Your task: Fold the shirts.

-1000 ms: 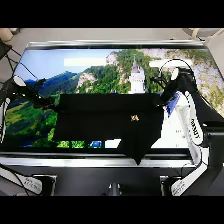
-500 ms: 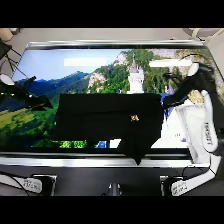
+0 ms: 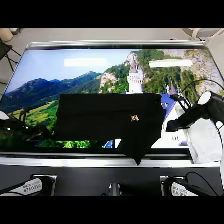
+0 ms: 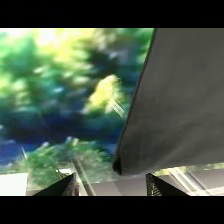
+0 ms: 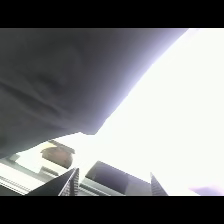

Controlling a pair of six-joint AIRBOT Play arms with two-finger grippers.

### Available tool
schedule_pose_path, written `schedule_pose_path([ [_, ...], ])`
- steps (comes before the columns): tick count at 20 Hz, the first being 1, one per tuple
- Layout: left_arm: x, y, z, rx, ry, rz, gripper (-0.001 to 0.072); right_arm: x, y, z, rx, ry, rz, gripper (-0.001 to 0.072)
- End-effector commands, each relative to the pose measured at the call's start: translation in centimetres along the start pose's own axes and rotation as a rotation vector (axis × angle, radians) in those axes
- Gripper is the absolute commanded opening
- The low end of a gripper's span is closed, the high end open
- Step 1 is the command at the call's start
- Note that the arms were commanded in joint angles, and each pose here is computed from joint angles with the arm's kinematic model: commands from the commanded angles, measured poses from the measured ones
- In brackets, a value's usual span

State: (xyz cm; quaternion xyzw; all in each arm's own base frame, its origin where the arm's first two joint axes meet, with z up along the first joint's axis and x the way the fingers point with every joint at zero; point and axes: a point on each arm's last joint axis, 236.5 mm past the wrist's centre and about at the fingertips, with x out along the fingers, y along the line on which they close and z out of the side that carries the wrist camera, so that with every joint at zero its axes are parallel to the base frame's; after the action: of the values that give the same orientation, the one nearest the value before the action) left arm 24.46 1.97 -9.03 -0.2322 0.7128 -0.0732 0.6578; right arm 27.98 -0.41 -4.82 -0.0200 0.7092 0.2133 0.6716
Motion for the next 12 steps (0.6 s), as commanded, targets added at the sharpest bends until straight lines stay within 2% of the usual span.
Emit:
schedule_pose_path([
  [1,1.4,-0.4,-0.5,-0.008,-0.031,-0.029,0.0533,1.0,0.6,-0.8,-0.001,-0.014,0.008,0.043],
  [5,2.7,-1.3,-0.2,-0.018,-0.015,-0.044,0.0514,1.0,0.3,-0.5,-0.001,-0.028,-0.005,0.0429],
  [6,3.1,-1.3,0.1,-0.027,-0.022,-0.035,0.0489,1.0,0.3,-0.5,-0.002,-0.027,-0.005,0.0429],
  [7,3.3,-1.4,0.4,-0.033,-0.034,-0.026,0.0429,1.0,0.3,-0.5,-0.002,-0.026,-0.003,0.043],
  [8,3.5,-1.4,0.7,-0.038,-0.047,-0.018,0.0333,1.0,0.4,-0.6,-0.002,-0.023,-0.001,0.043],
  [10,3.6,-1.7,0.9,-0.037,-0.052,-0.013,0.0061,1.3,0.7,-1.0,0.002,-0.01,0.013,0.0434],
  [11,3.6,-1.8,0.9,-0.03,-0.05,-0.013,0.002,1.9,1.2,-1.4,-0.001,-0.006,0.034,0.0436],
  [12,3.6,-1.9,0.8,-0.026,-0.049,-0.013,0.002,2.7,2.1,-1.7,-0.001,-0.009,0.07,0.044],
])
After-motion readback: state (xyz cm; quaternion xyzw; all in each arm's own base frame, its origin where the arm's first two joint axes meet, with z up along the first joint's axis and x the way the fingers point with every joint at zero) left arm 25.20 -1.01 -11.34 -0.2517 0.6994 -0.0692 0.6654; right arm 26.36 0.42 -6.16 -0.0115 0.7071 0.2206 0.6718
